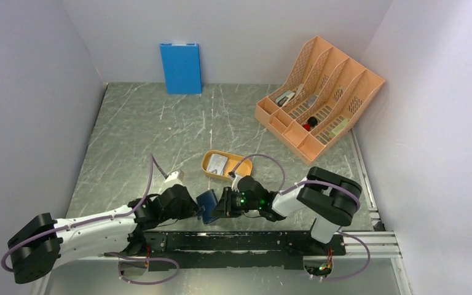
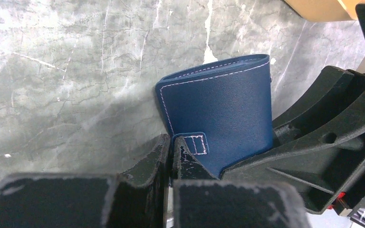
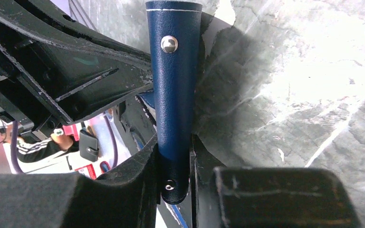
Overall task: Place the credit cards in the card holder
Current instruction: Pick up the card holder from the center of the board.
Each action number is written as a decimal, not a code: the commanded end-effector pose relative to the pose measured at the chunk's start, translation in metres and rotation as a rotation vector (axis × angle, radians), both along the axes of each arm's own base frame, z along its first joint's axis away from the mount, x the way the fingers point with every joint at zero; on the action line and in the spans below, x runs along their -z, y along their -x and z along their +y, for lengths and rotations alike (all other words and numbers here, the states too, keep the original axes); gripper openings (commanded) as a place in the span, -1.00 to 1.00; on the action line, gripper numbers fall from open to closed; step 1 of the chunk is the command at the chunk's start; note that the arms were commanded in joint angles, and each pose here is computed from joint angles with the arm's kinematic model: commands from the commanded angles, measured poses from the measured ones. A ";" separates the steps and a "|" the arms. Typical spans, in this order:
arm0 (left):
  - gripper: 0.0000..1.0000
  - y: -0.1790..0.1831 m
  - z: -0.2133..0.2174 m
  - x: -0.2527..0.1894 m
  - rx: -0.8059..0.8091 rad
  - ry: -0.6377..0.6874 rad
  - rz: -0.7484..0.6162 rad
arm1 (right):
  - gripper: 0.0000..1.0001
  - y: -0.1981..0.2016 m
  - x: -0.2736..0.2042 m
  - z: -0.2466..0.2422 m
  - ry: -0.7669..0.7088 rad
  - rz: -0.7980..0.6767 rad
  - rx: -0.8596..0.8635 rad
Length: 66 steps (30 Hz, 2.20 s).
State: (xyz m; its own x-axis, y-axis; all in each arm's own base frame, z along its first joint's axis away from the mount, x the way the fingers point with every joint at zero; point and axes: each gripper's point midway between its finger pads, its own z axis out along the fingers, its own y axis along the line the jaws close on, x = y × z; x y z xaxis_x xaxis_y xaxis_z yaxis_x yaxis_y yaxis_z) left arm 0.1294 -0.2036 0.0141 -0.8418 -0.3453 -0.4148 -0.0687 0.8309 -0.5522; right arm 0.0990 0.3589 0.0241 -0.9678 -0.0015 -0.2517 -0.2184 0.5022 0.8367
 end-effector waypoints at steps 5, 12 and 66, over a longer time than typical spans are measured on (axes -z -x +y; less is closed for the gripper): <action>-0.32 0.010 0.035 -0.032 0.008 -0.151 0.008 | -1.00 0.001 -0.047 0.004 -0.012 -0.158 -0.046; 0.38 -0.009 0.040 -0.163 -0.016 -0.064 -0.193 | -1.00 -0.019 -0.131 -0.024 0.094 -0.436 -0.018; 0.94 -0.040 -0.084 -0.419 0.196 0.511 -0.569 | -1.00 -0.098 -0.379 -0.137 1.098 -2.322 0.418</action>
State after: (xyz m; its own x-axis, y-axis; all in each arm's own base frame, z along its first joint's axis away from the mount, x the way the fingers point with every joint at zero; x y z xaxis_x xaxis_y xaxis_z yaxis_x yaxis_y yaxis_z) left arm 0.1750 -0.2693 0.4354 -0.5551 -0.5066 -0.6597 0.4544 0.4795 -0.7507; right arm 0.2059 0.2188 0.3881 0.5472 -0.7536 -0.3643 0.1992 0.5400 -0.8178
